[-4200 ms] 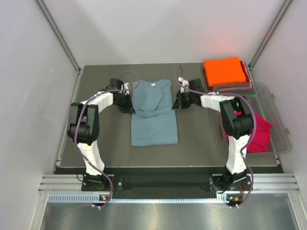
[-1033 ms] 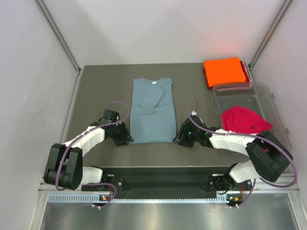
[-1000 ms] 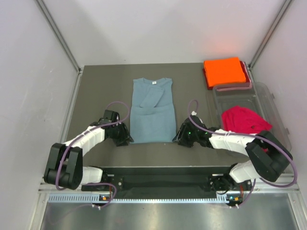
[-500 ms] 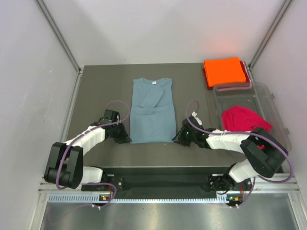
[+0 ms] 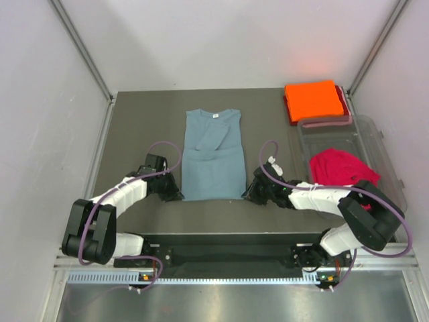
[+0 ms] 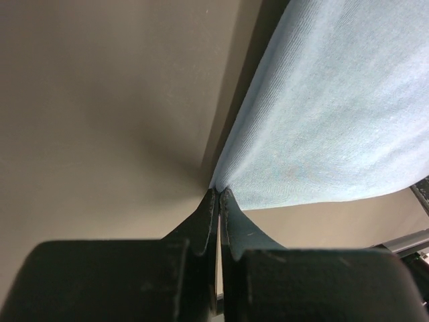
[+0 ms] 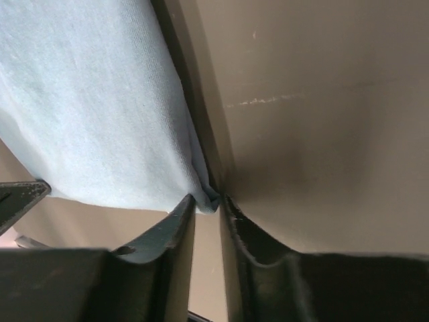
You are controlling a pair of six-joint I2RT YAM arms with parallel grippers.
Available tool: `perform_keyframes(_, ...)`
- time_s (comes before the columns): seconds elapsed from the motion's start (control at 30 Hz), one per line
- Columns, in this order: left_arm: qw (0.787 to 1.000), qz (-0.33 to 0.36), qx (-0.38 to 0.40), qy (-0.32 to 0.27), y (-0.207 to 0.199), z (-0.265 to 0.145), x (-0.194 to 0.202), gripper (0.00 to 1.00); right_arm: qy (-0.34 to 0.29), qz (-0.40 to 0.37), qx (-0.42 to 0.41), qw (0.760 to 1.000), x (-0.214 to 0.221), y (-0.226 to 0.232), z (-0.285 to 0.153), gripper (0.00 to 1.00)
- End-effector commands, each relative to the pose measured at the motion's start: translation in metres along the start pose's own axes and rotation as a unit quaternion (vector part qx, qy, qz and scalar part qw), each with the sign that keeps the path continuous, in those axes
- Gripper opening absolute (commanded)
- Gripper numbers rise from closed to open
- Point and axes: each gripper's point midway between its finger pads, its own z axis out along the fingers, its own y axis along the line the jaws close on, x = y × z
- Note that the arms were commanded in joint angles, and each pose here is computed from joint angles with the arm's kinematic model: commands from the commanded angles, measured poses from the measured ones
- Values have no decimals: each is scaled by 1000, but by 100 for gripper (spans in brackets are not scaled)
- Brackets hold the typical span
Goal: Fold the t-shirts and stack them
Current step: Fold the tshirt
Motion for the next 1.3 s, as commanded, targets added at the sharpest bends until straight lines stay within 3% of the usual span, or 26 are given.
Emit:
perform_keyframes(0.0, 999, 17, 25, -21, -10, -3, -8, 0, 9, -33, 62, 998, 12, -33, 4, 19)
perform_keyframes(0.1, 999, 18, 30, -22, -11, -4, -7, 0, 0, -36, 63, 997, 9, -36, 2, 0)
perform_keyframes(0.33, 999, 24, 21, -37, -10, -16, -6, 0, -27, -74, 66, 995, 1, -38, -25, 0)
perform_keyframes(0.87, 994, 51, 76, -66, -56, -89, 20, 0, -70, -119, -2, 990, -10, -8, -102, 0)
perform_keyframes(1.27, 988, 78, 60, -119, -111, -91, -57, 0, -106, -190, -9, 976, -70, 44, -111, 0)
